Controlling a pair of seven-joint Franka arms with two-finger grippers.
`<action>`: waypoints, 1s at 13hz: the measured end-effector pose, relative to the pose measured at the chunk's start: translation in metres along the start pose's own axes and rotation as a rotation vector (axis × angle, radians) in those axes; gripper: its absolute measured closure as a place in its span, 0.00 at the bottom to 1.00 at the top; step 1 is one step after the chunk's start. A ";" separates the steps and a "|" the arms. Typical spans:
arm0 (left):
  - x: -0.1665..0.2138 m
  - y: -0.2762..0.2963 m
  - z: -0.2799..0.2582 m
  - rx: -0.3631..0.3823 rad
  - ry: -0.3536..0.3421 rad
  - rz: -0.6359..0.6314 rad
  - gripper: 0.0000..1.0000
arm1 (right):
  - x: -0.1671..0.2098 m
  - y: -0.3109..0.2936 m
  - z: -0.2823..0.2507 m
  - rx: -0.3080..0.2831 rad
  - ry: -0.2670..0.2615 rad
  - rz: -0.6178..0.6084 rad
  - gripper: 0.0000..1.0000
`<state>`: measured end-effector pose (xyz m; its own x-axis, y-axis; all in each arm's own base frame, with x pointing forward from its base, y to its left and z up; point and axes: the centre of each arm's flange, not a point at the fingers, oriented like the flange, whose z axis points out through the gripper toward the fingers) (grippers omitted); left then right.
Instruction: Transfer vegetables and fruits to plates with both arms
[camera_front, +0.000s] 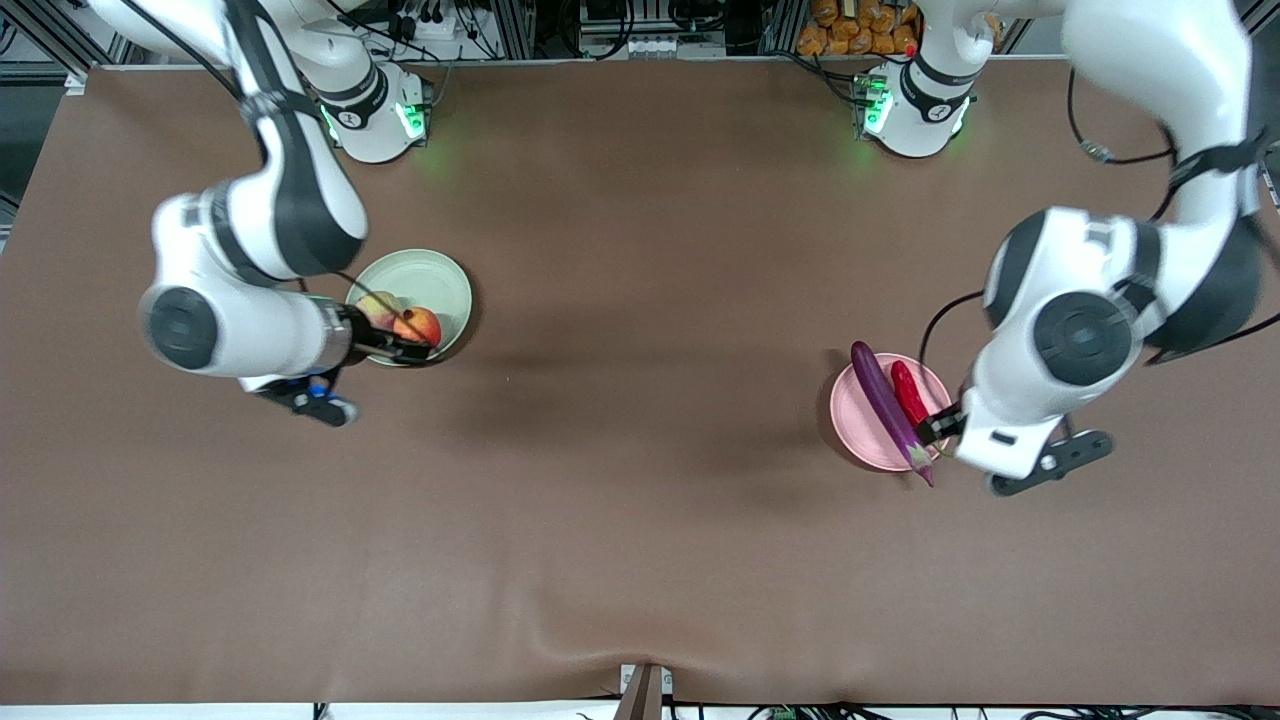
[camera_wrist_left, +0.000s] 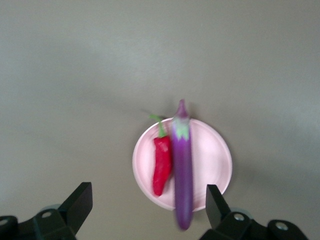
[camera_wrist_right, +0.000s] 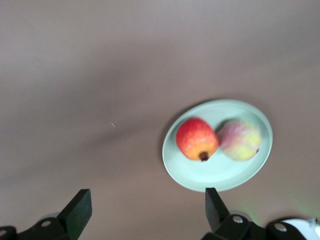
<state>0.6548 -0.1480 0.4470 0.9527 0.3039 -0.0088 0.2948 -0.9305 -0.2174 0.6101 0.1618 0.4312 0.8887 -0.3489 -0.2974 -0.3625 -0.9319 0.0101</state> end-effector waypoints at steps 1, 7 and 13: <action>-0.005 -0.017 -0.015 0.005 -0.010 0.050 0.00 | 0.005 0.005 -0.022 -0.018 0.041 0.000 0.00; -0.027 -0.147 -0.109 -0.093 -0.029 0.298 0.00 | 0.006 0.016 -0.107 0.044 0.142 -0.035 0.00; -0.067 -0.171 -0.148 -0.084 -0.055 0.375 0.00 | -0.028 0.043 -0.181 0.047 0.180 -0.080 0.00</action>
<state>0.5517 -0.0394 0.6296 0.9907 -0.0522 -0.1256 -0.0660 -0.9920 -0.1080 0.6203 0.1131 0.6132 0.9494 -0.2902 -0.1202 -0.2980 -0.9531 -0.0528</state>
